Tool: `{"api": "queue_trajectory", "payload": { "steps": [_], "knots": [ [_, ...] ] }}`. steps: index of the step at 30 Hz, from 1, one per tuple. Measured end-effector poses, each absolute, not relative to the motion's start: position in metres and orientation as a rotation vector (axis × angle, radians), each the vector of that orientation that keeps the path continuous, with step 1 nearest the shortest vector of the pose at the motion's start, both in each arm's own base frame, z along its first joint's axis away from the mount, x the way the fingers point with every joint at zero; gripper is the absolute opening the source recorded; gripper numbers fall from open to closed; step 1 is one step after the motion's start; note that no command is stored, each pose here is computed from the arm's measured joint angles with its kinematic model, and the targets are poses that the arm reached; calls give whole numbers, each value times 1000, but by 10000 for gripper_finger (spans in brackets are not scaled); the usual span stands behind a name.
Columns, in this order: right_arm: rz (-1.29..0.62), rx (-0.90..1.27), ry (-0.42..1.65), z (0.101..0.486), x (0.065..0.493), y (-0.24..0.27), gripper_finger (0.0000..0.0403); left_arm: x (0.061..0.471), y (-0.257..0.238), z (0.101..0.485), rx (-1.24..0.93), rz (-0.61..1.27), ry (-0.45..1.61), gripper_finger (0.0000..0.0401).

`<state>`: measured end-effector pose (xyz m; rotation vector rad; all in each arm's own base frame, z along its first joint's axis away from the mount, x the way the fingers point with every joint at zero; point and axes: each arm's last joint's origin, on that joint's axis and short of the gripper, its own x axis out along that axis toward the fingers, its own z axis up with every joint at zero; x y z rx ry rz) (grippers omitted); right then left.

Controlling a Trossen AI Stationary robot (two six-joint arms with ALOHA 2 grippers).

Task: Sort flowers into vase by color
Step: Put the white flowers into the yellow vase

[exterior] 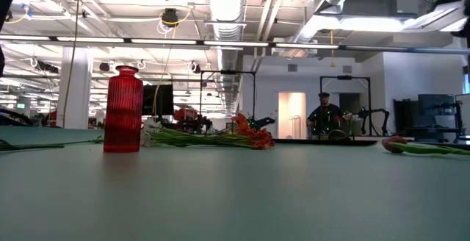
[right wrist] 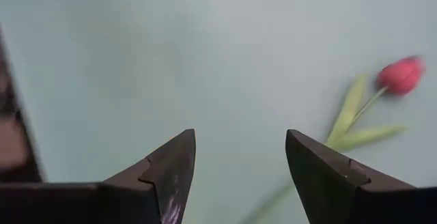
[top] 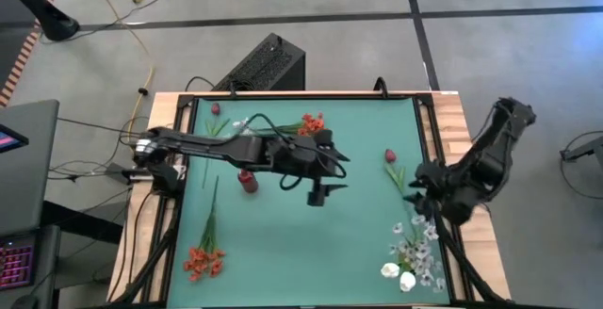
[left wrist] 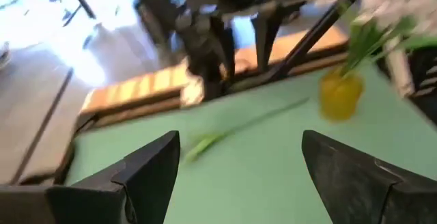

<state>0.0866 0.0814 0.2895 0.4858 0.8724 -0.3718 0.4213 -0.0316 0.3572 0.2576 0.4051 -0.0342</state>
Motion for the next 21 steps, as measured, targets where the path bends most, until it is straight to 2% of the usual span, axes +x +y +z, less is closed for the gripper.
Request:
{"api": "queue_trajectory", "payload": {
  "steps": [6, 14, 18, 19, 21],
  "knots": [
    [-441, 426, 787, 293, 109, 66, 255, 375, -11, 387, 151, 36, 519, 295],
    [-338, 288, 679, 305, 136, 56, 255, 323, 33, 397, 73, 440, 736, 295],
    [-286, 276, 666, 308, 142, 53, 255, 307, 79, 393, -111, 648, 778, 295],
    [-283, 274, 669, 308, 142, 53, 255, 304, 93, 390, -161, 653, 793, 295],
    [-289, 269, 677, 307, 143, 53, 255, 300, 117, 374, -178, 546, 870, 295]
  ]
}}
